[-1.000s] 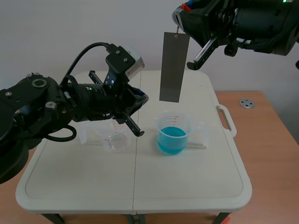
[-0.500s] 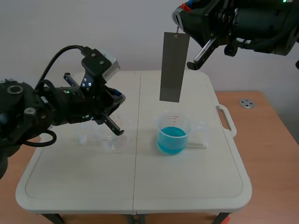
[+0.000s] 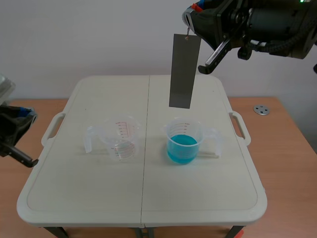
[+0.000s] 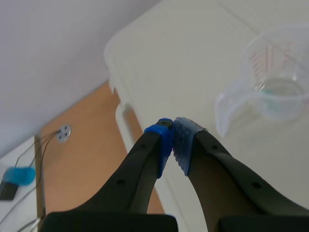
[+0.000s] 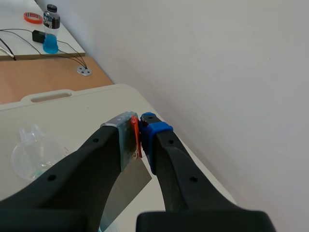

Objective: Hold the metal plate by the orange handle, dip it into the blue solution, take it out and point at it, then put the plate back in the beaker on the left.
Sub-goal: 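Raise the plate and point at it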

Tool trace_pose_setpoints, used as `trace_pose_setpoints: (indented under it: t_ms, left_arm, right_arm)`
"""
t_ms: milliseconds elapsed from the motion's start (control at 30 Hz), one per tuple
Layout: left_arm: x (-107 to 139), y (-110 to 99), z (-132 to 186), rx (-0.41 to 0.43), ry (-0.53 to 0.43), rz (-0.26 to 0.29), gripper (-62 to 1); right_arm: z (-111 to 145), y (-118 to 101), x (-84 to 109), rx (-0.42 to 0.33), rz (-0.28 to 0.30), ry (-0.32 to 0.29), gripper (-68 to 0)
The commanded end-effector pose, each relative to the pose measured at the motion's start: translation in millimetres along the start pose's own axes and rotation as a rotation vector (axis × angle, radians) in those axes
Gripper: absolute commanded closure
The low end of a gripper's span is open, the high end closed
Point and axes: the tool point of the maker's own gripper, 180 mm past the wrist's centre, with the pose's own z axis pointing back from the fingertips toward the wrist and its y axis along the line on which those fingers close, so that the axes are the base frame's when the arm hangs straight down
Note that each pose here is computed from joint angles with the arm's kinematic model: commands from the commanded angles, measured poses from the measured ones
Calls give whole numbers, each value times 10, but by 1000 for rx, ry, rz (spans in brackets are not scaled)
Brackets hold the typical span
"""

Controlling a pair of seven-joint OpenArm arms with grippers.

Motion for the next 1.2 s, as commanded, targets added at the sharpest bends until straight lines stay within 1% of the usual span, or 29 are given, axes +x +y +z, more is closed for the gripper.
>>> trace_pose_setpoints:
  t_ms: [0,100,233,300,467,567,700,900,1167]
  left_arm:
    - [-97,12,100,10,21,12,-16]
    - [-409,0,332,11,102,18,-16]
    - [-771,-103,657,-15,206,24,-16]
    - [-909,-158,813,-31,247,29,-16]
    - [-1179,-359,1150,-85,342,70,-16]
    - [-1296,-476,1316,-116,391,94,-16]
    - [-1425,-588,1502,-150,449,105,-16]
    - [-1593,-738,1711,-207,509,133,-16]
    - [-1806,-1062,1945,-304,588,185,-16]
  right_arm:
    - [13,-35,157,-4,17,-48,-13]
    - [13,-35,157,-4,17,-48,-13]
    - [13,-35,157,-4,17,-48,-13]
    - [13,-35,157,-4,17,-48,-13]
    - [13,-35,161,-4,17,-50,-13]
    - [12,-39,166,-4,18,-51,-13]
    - [5,-40,191,-2,18,-61,-13]
    - [-30,-17,240,-1,6,-82,-13]
    - [-140,23,367,26,30,-101,-13]
